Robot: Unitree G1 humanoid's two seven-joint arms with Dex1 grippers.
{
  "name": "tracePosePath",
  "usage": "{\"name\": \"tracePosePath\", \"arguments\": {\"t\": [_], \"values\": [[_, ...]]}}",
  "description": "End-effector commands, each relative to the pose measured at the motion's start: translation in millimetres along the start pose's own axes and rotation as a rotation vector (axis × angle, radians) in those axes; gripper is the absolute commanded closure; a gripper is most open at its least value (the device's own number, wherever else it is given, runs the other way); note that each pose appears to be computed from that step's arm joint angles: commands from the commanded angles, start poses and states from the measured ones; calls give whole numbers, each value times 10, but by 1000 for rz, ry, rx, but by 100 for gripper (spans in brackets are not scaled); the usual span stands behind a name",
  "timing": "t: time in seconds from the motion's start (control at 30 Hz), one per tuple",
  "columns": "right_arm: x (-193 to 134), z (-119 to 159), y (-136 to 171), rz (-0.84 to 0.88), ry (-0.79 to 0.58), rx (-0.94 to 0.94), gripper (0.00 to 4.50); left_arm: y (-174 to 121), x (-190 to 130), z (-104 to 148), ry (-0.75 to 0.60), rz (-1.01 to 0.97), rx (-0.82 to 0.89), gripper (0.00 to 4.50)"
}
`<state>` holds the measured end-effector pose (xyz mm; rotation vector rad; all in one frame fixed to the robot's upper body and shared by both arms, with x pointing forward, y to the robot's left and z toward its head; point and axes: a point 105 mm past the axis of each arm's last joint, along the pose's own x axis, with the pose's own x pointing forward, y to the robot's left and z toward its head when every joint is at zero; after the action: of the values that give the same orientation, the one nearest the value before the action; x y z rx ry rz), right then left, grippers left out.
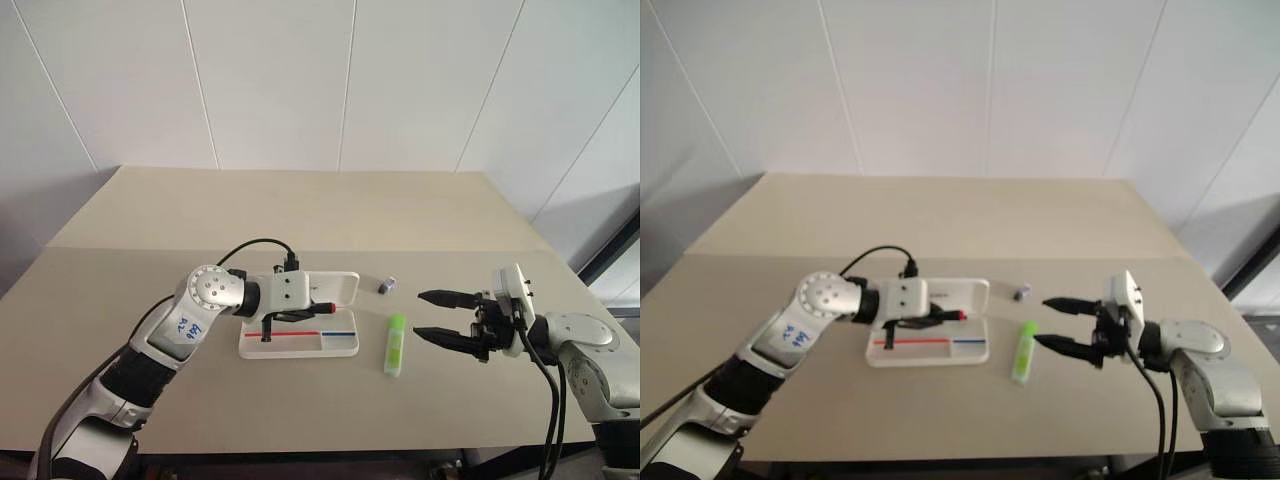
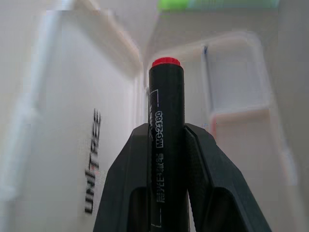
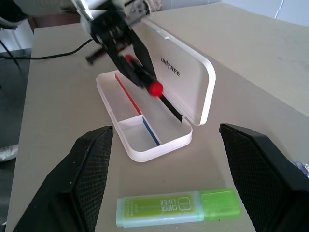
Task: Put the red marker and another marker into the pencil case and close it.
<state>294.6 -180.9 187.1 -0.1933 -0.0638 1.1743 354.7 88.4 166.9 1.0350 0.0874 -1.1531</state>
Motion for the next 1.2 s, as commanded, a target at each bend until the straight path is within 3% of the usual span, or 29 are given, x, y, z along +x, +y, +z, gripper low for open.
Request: {"name": "tracePosePath", "arguments": {"t": [0.03, 0.4, 0.67, 0.83, 1.2], "values": [[-50, 116, -2, -24, -23, -38, 0, 62, 58, 58, -10, 13, 73, 392], [-37, 90, 21, -42, -30, -28, 0, 152, 182, 37, -10, 36, 67, 392], [-29, 81, 17, -47, -29, -25, 0, 118, 196, 101, -32, 29, 55, 138], [-16, 68, 33, -49, -28, -20, 0, 89, 171, 153, -49, 22, 43, 4], [124, -185, 214, -162, -34, 47, 0, -45, -62, 296, -155, 23, -71, 4]]}}
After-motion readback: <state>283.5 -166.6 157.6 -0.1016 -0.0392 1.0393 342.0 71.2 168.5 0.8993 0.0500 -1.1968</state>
